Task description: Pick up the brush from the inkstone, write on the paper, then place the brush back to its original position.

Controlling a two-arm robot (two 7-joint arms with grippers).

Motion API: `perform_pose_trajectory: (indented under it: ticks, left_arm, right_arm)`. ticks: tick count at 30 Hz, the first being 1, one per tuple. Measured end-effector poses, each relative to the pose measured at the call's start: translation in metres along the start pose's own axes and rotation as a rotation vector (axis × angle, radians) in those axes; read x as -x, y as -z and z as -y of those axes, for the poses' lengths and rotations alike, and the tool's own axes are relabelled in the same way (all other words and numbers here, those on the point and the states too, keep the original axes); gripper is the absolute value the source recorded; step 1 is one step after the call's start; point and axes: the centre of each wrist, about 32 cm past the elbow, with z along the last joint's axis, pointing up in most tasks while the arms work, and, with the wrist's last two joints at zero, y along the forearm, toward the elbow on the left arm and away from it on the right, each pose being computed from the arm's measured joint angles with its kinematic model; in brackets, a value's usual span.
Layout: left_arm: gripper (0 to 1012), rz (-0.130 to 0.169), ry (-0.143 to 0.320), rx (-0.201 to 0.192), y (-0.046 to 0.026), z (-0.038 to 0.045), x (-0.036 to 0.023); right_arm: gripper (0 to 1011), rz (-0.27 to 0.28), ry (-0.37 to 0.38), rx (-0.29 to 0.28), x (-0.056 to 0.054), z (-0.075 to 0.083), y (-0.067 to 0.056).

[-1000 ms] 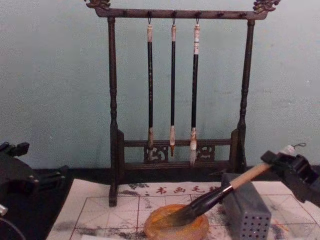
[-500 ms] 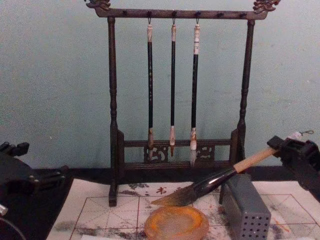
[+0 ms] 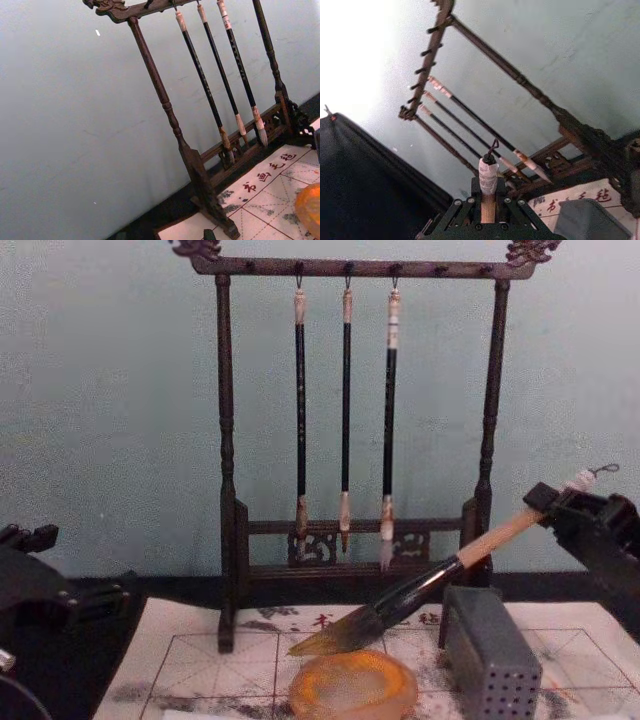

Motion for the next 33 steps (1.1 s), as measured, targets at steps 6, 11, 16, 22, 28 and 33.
perform_pose_trajectory:
  ticks: [6,11,16,22,28,33]
  left_arm:
    - [1001,0.0,0.0,0.0,0.0,0.0,0.0]
    - [1001,0.0,0.0,0.0,0.0,0.0,0.0]
    - [1001,0.0,0.0,0.0,0.0,0.0,0.0]
    - [1001,0.0,0.0,0.0,0.0,0.0,0.0]
    - [1001,0.0,0.0,0.0,0.0,0.0,0.0]
    - [1001,0.0,0.0,0.0,0.0,0.0,0.0]
  right_arm:
    - [175,0.057,-0.029,0.034,0.006,0.0,-0.006]
    - [175,0.109,-0.048,0.064,0.01,-0.001,-0.009]
    - [175,0.175,-0.066,0.1,0.015,-0.003,-0.013]
    - [175,0.221,-0.082,0.133,0.018,-0.002,-0.018]
    - [175,0.239,-0.093,0.162,0.021,0.001,-0.022]
    - [175,0.262,-0.097,0.199,0.022,0.006,-0.025]
